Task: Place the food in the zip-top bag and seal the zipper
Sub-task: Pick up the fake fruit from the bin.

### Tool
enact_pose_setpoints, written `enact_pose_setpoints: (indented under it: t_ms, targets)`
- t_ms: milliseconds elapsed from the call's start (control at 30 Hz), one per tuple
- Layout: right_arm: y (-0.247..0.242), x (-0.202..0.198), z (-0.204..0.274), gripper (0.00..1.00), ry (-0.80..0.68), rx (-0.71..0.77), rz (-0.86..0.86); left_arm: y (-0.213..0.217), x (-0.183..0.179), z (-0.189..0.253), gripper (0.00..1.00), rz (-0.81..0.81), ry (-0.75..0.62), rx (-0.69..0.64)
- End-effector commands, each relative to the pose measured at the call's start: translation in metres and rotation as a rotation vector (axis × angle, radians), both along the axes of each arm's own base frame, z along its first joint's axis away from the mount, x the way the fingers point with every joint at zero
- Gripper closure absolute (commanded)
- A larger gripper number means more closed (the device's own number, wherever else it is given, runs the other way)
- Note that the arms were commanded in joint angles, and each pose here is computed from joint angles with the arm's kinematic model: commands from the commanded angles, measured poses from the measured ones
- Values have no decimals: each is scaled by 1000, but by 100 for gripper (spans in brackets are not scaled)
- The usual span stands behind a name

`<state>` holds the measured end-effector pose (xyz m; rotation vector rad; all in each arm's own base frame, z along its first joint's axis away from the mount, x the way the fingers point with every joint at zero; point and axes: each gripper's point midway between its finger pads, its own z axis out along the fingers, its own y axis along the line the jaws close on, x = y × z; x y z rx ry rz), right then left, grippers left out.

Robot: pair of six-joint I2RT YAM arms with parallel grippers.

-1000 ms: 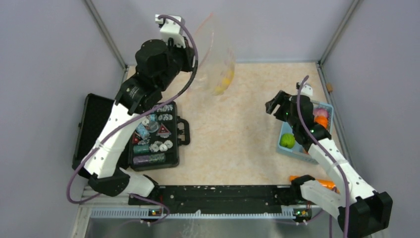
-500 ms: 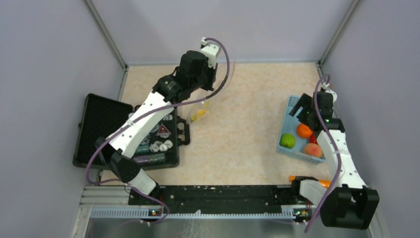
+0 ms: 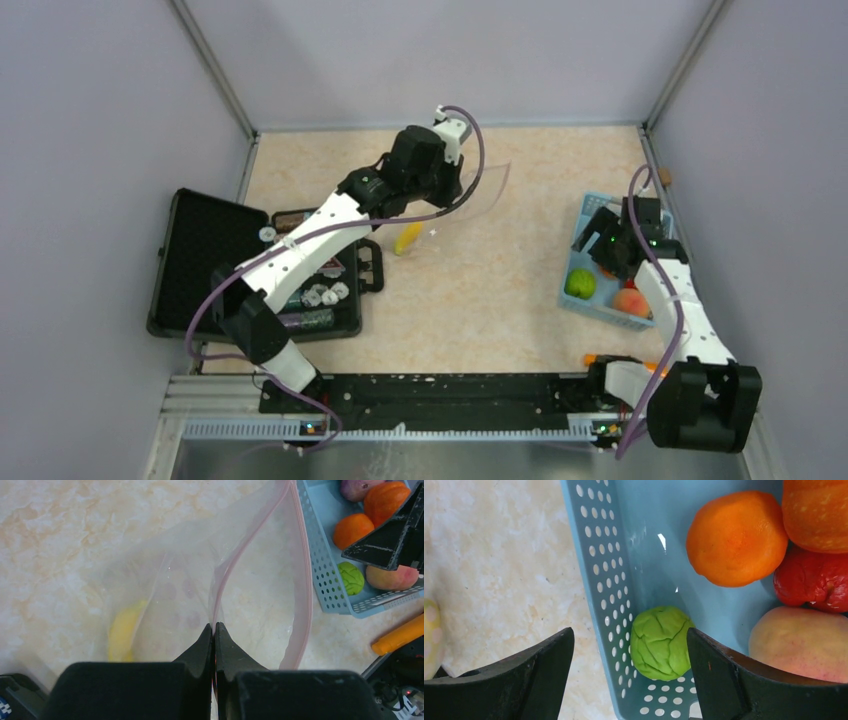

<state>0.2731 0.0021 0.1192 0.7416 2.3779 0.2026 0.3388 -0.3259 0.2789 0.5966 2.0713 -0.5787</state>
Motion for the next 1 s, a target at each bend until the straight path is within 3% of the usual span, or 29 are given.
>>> enact_pose_setpoints:
  t_ms: [0, 300, 500, 733, 967]
  targets:
    - [3, -6, -4, 19, 1, 24, -20, -10, 0, 11, 100, -18, -13, -72]
    - [-27, -35, -21, 23, 74, -41, -283, -5, 2, 12, 100, 8, -23, -69]
    - [-10, -25, -25, 31, 38, -9, -125, -3, 4, 13, 100, 41, -20, -83]
    - [12, -23, -39, 32, 77, 83, -25, -4, 5, 28, 100, 45, -54, -123]
    - [-1, -30, -53, 30, 179, 21, -66, -3, 3, 44, 100, 48, -80, -181]
